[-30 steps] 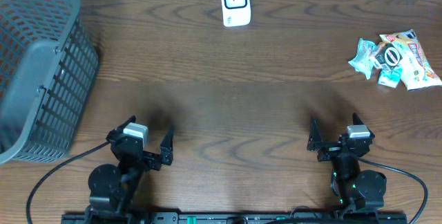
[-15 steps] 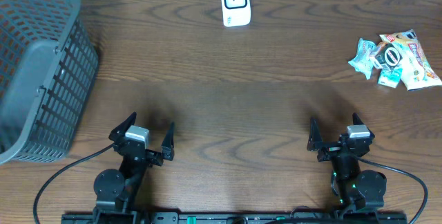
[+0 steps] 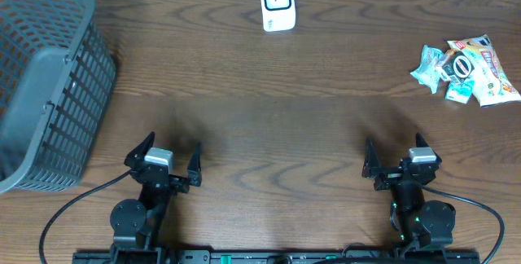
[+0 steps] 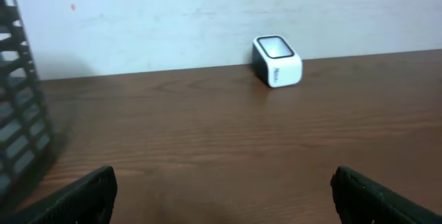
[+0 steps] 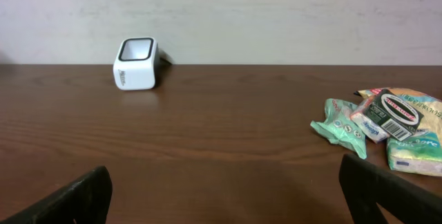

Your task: Scan the item barcode

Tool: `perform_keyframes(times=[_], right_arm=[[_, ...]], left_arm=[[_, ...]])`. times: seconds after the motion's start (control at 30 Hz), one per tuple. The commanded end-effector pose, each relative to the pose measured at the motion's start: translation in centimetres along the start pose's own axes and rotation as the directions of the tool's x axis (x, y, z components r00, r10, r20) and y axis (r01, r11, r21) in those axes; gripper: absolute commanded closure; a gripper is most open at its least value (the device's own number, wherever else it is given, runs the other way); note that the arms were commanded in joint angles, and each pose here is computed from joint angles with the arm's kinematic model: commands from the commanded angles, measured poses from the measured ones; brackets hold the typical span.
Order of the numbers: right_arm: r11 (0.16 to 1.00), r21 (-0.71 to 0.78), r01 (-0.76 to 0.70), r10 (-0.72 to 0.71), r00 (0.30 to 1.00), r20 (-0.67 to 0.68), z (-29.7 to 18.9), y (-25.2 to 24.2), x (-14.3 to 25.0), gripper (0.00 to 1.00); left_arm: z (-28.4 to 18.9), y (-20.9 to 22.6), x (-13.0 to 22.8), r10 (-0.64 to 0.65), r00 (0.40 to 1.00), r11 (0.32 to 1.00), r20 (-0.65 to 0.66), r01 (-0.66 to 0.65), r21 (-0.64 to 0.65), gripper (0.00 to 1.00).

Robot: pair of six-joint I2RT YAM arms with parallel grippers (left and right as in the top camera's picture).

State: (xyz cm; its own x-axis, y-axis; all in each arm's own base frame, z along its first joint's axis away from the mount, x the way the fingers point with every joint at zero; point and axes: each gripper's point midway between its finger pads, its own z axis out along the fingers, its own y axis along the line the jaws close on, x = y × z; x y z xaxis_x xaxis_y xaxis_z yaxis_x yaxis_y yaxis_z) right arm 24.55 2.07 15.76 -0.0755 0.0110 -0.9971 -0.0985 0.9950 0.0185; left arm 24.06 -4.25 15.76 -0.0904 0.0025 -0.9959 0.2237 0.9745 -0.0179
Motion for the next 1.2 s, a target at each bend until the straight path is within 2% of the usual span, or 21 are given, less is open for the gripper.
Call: perform_keyframes(times=[0.0, 0.13, 0.8, 0.93, 1.17], right_arm=[[1.000, 0.000, -0.006, 0.006, 1.000, 0.001, 0.0, 0.0, 0.1, 0.01], [1.000, 0.000, -0.006, 0.006, 1.000, 0.001, 0.0, 0.0, 0.1, 0.01], [1.000, 0.000, -0.006, 0.006, 1.000, 0.001, 0.0, 0.0, 0.1, 0.01], [1.000, 0.000, -0.006, 0.006, 1.000, 0.001, 0.0, 0.0, 0.1, 0.01], [1.000, 0.000, -0.006, 0.006, 1.000, 0.001, 0.0, 0.0, 0.1, 0.01]], left_arm=[[0.0, 1.3, 1.7, -0.031, 0.998, 0.997, -0.045, 0.028, -0.074, 0.03], [0.0, 2.0, 1.8, -0.106, 0.993, 0.988, -0.042, 0.101, -0.121, 0.02], [-0.1, 2.1, 1.9, -0.105, 0.993, 0.987, -0.045, 0.099, -0.125, 0.02], [-0.1, 2.1, 1.9, -0.071, 0.996, 0.990, -0.050, 0.064, -0.123, 0.02], [-0.2, 3.1, 2.1, -0.069, 0.996, 0.982, -0.054, 0.059, -0.179, 0.02]])
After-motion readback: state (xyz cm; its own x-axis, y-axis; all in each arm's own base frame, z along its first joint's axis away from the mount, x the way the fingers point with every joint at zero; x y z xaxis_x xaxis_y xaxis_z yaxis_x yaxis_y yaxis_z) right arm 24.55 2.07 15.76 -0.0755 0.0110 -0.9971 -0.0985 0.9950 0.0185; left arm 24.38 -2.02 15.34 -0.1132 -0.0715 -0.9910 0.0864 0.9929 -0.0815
